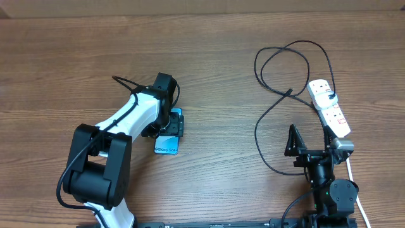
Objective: Plug charger to phone and switch on socket
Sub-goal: 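Grasp the phone with the left gripper and lift it upright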
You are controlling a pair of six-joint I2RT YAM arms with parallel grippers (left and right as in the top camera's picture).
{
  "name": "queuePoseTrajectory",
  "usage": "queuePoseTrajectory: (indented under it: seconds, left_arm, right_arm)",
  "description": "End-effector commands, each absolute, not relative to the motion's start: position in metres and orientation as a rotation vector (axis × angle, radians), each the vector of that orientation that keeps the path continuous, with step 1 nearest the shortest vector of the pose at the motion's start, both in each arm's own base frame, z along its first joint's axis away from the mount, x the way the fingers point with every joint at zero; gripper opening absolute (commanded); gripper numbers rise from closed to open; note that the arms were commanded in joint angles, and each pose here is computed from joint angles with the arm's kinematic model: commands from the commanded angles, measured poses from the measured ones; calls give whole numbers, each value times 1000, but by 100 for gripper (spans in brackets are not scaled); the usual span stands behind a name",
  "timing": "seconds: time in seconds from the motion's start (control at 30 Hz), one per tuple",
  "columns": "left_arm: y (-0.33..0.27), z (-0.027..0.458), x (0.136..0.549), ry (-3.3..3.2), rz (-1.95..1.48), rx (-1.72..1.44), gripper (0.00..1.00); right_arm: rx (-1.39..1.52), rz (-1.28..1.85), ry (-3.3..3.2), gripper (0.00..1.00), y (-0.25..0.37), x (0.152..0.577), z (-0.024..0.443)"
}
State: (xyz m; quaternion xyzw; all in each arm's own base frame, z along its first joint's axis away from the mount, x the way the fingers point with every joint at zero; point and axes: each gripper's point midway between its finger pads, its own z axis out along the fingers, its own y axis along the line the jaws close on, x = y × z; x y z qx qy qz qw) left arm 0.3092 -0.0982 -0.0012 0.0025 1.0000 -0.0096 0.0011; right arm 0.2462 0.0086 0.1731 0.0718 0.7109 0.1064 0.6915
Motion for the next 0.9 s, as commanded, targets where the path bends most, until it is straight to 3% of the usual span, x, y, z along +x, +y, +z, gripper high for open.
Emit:
queuePoseTrajectory:
  seconds: [0.0, 0.17, 0.27, 0.3, 0.33, 0.67, 0.87]
  left_arm:
    - [-102, -9, 304, 3152, -52, 11, 79]
    - [-100, -16, 301, 3150, -52, 11, 81]
    - [-100, -22, 299, 3144, -56, 11, 90]
    - [-99, -24, 297, 3147, -55, 11, 100]
    - [-99, -24, 296, 3148, -54, 12, 100]
    - [-105, -24, 294, 3157, -110, 12, 100]
    - [-105, -24, 294, 3158, -110, 12, 82]
  right_arm:
    - [156, 229, 1589, 100, 8, 246, 170]
    - [156, 229, 1589, 100, 8, 246, 170]
    - [156, 229, 1589, 100, 8, 246, 170]
    - [156, 229, 1589, 100, 8, 246, 170]
    - [156, 229, 1589, 100, 8, 246, 170]
    - [156, 229, 1589, 100, 8, 246, 170]
    - [156, 229, 1589, 100, 8, 246, 170]
